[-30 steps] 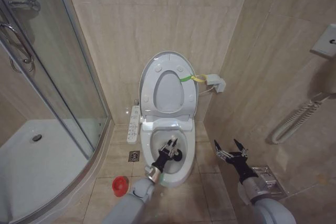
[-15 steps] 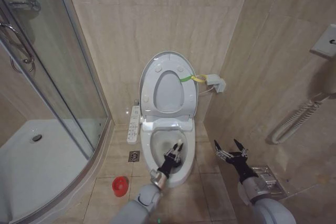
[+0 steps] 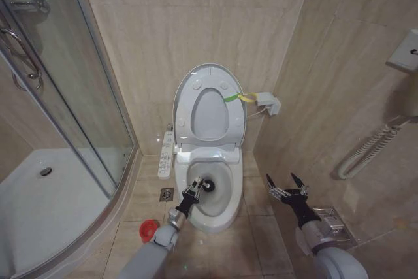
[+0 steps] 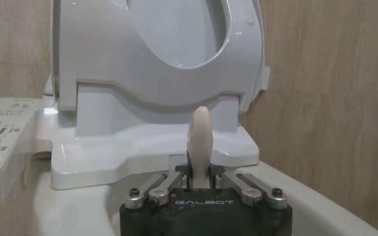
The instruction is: Open the toilet lid, clean the toilet bowl with a toilet brush, close the toilet lid, and flush.
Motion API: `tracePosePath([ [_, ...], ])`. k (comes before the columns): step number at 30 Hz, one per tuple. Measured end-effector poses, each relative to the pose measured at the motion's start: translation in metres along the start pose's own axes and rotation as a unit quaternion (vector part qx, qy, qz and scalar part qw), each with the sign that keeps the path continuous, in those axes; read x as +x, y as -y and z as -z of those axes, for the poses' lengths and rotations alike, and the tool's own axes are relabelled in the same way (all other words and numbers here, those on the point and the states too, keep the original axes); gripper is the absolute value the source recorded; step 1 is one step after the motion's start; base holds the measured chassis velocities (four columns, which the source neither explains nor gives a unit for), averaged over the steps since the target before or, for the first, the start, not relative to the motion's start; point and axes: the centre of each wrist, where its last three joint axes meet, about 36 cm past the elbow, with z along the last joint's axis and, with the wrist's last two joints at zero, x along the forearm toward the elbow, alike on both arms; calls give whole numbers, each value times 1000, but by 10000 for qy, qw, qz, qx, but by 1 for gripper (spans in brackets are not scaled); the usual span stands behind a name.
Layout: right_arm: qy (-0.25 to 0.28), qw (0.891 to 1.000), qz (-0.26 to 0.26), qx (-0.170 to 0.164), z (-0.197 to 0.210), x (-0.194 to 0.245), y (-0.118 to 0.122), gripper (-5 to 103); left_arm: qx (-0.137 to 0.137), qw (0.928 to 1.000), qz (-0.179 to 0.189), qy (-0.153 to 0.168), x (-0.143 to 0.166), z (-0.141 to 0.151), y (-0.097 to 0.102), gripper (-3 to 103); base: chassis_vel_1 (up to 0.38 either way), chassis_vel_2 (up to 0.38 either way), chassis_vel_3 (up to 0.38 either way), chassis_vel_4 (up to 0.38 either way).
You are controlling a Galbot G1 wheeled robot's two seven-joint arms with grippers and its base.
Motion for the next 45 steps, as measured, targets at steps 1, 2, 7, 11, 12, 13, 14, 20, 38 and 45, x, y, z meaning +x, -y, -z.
tracePosePath([
  [1, 0, 10000, 0, 0, 0, 0, 0, 100, 0, 10000, -13, 29, -1, 2, 1, 19, 0, 0, 0, 0],
  [2, 0, 10000, 0, 0, 0, 0, 0, 100, 0, 10000, -13, 29, -1, 2, 1, 19, 0, 0, 0, 0],
  [7, 0, 10000, 0, 0, 0, 0, 0, 100, -32, 9998, -100, 185, -7, 11, 8, 19, 0, 0, 0, 0],
  [11, 0, 10000, -1, 0, 0, 0, 0, 100, -195, 9992, -162, 316, -12, 22, 6, 19, 0, 0, 0, 0],
  [12, 0, 10000, 0, 0, 0, 0, 0, 100, -251, 9989, -170, 356, -13, 26, 5, 19, 0, 0, 0, 0],
  [13, 0, 10000, 0, 0, 0, 0, 0, 100, -251, 9989, -170, 356, -13, 26, 5, 19, 0, 0, 0, 0],
  [14, 0, 10000, 0, 0, 0, 0, 0, 100, -330, 9985, -183, 402, -15, 31, 4, 19, 0, 0, 0, 0],
  [20, 0, 10000, 0, 0, 0, 0, 0, 100, -563, 9961, -209, 642, -23, 57, -2, 19, 0, 0, 0, 0],
  [38, 0, 10000, 0, 0, 0, 0, 0, 100, -391, 9925, -402, 1082, -37, 115, 36, 19, 0, 0, 0, 0],
  [45, 0, 10000, 0, 0, 0, 0, 0, 100, -417, 9930, -276, 1069, -30, 150, 45, 19, 0, 0, 0, 0],
])
